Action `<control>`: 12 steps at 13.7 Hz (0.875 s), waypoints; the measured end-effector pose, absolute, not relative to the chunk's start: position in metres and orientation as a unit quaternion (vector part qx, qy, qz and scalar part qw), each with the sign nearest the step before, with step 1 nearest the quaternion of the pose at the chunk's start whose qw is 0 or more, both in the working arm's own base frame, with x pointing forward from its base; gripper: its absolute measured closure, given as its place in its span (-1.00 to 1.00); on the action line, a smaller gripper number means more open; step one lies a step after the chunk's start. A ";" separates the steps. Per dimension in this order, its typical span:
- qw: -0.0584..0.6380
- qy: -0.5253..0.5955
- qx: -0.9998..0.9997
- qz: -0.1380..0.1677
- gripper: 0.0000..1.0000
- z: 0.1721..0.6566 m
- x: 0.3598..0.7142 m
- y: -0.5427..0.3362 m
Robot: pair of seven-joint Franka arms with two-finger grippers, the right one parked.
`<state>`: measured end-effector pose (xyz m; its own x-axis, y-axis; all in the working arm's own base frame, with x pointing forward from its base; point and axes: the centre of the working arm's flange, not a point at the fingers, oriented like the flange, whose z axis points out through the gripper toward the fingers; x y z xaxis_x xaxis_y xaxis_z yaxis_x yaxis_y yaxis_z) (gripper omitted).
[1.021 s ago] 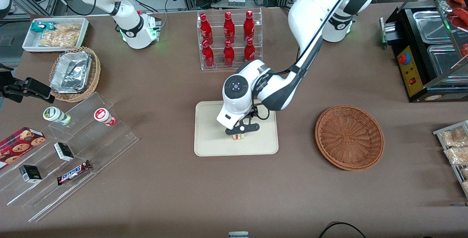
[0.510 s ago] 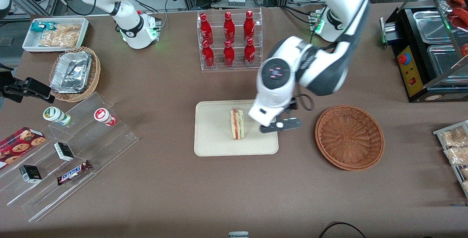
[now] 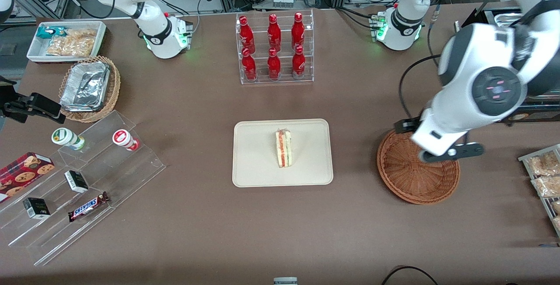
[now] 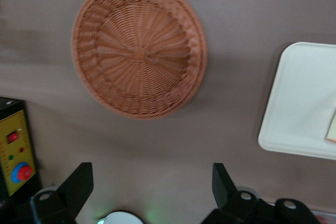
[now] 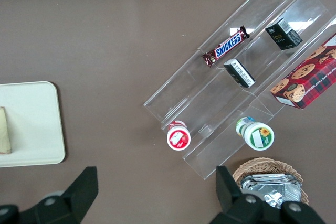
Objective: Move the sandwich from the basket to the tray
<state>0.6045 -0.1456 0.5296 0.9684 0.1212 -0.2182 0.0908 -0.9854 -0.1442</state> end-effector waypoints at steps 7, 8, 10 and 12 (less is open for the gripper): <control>0.059 -0.062 -0.989 0.124 -1.00 0.598 0.528 -0.073; 0.054 -0.064 -0.989 0.121 -1.00 0.601 0.517 -0.071; 0.054 -0.064 -0.990 0.114 -1.00 0.603 0.508 -0.070; 0.055 -0.063 -0.990 0.117 -1.00 0.599 0.507 -0.071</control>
<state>0.5071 -0.0712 0.5988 0.9647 0.1380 -0.2242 0.1125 -0.9860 -0.1230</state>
